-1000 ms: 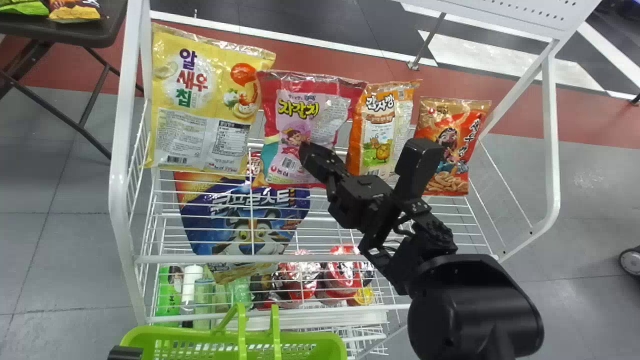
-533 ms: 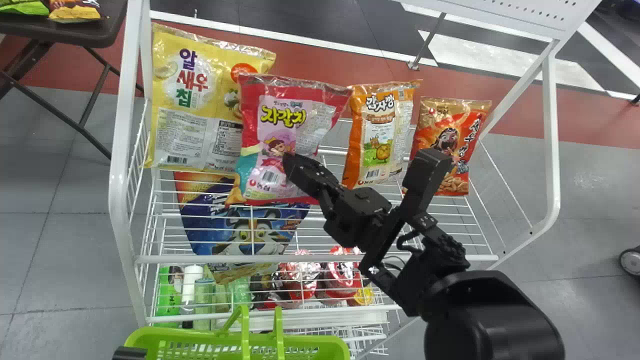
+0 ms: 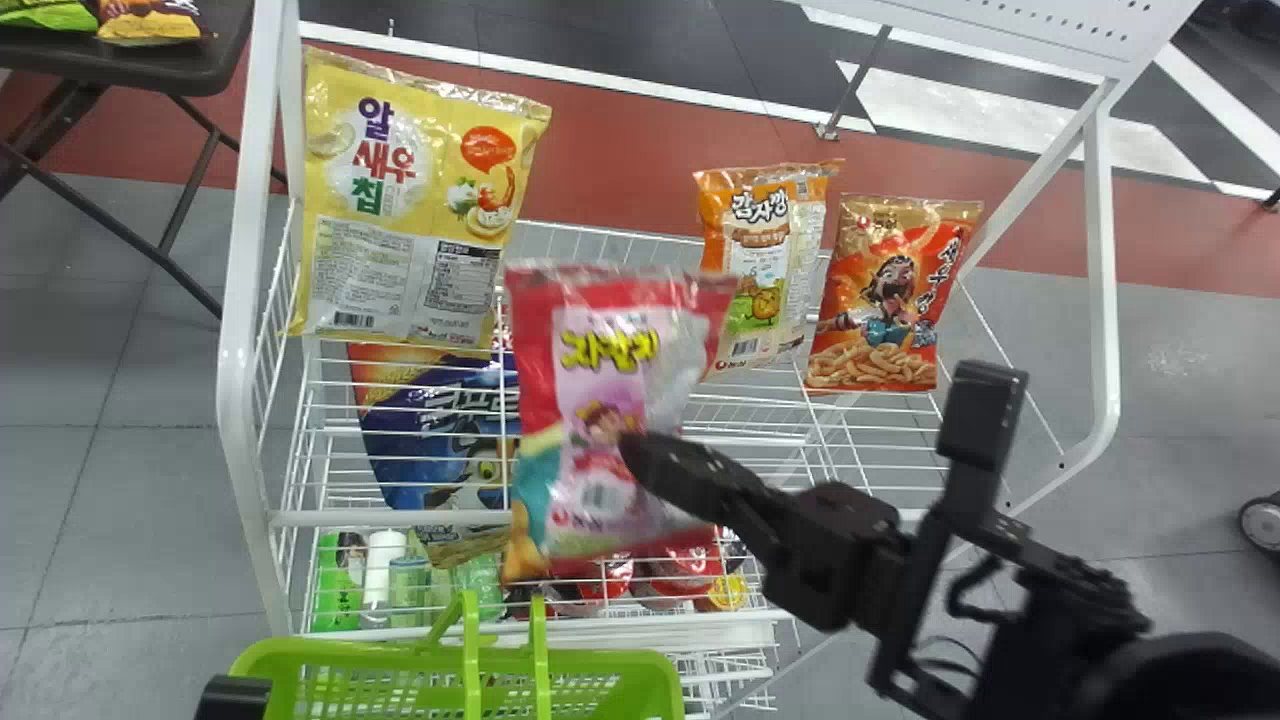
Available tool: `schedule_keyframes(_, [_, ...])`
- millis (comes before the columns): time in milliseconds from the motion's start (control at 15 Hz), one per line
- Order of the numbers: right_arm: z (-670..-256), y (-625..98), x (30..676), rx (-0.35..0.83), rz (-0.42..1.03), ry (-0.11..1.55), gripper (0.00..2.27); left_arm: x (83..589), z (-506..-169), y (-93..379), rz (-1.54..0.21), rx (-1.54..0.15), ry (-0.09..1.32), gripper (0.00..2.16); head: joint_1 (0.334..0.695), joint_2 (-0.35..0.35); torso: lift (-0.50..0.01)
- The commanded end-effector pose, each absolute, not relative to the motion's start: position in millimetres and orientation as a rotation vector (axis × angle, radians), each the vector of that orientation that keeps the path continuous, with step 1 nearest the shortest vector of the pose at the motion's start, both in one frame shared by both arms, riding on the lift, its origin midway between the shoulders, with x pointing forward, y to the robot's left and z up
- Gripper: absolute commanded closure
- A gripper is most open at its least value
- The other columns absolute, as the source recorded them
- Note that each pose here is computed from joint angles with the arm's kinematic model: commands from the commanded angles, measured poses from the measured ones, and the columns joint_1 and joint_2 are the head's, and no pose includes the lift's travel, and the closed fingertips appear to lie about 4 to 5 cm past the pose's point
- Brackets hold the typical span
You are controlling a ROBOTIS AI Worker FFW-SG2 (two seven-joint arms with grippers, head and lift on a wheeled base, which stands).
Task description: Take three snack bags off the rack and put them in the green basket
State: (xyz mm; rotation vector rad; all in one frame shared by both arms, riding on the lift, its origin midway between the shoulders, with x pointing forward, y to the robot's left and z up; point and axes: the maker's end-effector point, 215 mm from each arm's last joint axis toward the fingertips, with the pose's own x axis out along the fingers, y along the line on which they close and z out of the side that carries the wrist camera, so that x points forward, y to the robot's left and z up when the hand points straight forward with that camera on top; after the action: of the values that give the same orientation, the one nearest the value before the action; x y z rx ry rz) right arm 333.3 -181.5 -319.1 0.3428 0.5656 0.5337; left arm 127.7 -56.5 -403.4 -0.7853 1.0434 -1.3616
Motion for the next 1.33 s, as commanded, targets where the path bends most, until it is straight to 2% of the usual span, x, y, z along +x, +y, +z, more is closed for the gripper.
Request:
schedule_keyframes(0, [-339,-207,289,0.378,0.48,0.746,2.1,135,-401,-54,-1.349,-0.774,1.025,1.64,0.695,-0.35,-0.023])
schedule_keyframes(67, [-345,-211,268,0.415,0.476,0.818,2.1,138,-400,-53,-1.343,-0.775,1.017,1.64,0.695,-0.35,-0.023])
schedule_keyframes(267, [-324,-229,260,0.436,0.487,0.784,2.1,143,-396,-53,-1.338,-0.766,1.002,1.64,0.695,-0.35,-0.023])
schedule_keyframes(533, [-347,-239,251,0.447,0.47,0.85,2.1,144,-391,-53,-1.343,-0.754,0.998,1.64,0.695,-0.35,-0.023])
schedule_keyframes(867, [-399,-197,222,0.501,0.563,1.014,2.1,145,-384,-52,-1.347,-0.743,1.006,1.64,0.695,-0.35,-0.023])
schedule_keyframes(1267, [-406,-138,197,0.498,0.713,1.085,2.1,144,-379,-54,-1.357,-0.733,0.996,1.64,0.695,-0.35,-0.023])
